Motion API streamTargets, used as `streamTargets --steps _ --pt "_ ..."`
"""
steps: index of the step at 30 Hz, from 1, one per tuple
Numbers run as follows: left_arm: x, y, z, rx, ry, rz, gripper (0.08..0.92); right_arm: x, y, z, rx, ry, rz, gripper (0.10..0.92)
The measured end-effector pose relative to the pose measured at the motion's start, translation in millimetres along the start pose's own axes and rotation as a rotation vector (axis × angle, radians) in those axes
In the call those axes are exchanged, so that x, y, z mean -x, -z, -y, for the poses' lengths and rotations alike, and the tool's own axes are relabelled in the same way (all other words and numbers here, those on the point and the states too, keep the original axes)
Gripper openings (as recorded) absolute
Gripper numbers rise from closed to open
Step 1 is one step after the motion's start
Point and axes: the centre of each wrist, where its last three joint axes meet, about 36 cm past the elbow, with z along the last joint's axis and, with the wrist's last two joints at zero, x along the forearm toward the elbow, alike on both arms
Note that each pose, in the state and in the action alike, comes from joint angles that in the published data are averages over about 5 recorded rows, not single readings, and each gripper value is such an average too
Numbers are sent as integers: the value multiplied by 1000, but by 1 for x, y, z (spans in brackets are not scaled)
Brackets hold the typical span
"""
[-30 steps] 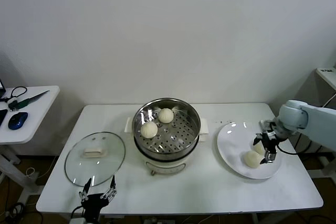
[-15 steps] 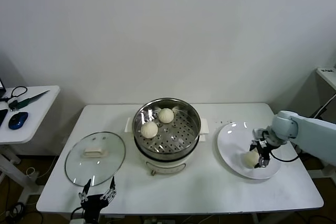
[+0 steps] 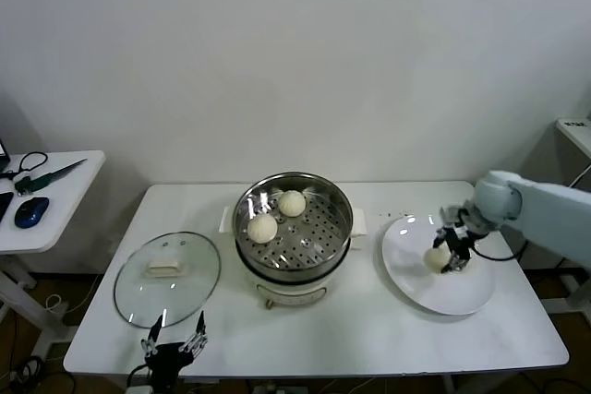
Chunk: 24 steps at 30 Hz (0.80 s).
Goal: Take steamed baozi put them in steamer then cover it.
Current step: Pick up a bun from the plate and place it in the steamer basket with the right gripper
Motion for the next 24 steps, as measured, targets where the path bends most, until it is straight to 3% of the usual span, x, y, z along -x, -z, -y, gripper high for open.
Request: streamTargets --steps 7,12,18,24 --pt "-1 1 0 6 -1 3 823 -109 83 55 -338 -99 52 630" --pt "-2 2 -1 9 4 6 823 -149 170 61 -624 -123 77 628" --pt "-5 3 -4 9 14 9 823 -140 265 43 -941 -96 85 628" --pt "-8 4 -5 7 19 11 823 -101 316 27 -1165 -54 77 630"
